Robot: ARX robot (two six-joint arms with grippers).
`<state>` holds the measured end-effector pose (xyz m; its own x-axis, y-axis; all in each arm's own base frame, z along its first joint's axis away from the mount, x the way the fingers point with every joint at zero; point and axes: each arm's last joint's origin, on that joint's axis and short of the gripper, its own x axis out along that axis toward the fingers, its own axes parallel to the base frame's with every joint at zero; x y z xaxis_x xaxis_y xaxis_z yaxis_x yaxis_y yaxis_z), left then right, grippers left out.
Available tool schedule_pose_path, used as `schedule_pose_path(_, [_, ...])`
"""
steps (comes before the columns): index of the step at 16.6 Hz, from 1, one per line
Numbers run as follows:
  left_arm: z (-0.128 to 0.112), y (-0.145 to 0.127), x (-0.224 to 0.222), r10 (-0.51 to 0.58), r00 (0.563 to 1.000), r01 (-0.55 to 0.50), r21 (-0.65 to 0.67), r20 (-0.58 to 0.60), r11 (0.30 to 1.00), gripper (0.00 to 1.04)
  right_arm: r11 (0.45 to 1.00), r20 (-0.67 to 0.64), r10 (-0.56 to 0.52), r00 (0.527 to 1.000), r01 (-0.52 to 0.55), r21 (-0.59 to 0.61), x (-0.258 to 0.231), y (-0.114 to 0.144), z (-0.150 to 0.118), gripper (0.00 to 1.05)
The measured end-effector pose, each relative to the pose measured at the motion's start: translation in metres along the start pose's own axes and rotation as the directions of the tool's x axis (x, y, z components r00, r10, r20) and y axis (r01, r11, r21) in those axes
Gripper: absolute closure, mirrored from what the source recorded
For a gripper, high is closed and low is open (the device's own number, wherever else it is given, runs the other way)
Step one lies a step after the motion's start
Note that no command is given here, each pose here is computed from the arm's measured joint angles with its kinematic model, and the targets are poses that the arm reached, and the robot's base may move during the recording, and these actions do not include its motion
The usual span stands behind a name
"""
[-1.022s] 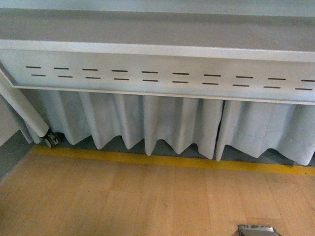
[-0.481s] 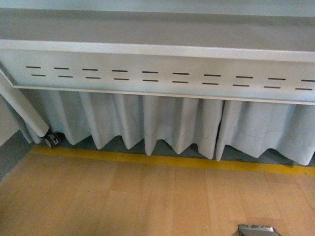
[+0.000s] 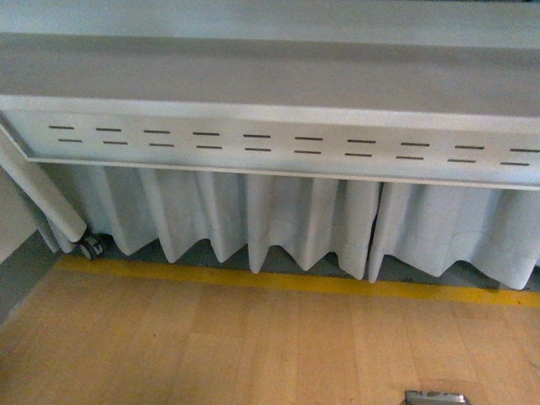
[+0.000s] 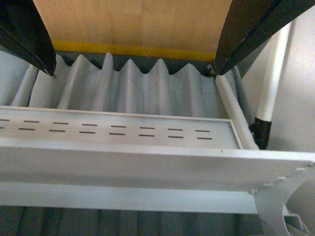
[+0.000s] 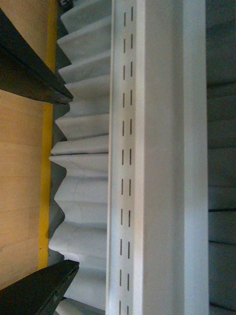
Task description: Open oven
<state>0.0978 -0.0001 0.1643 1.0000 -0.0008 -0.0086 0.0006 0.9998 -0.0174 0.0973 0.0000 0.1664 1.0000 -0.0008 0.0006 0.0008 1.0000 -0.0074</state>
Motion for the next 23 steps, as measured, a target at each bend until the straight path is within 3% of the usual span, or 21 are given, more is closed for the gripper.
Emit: schedule_pose_path(23, [0.0004,0.0000,0.0000,0.000,1.000,0.000,0.004,0.004,1.000,0.07,1.000,0.001,0.000,1.000,0.000,0.000,0.0000,0.0000,0.0001,0.06])
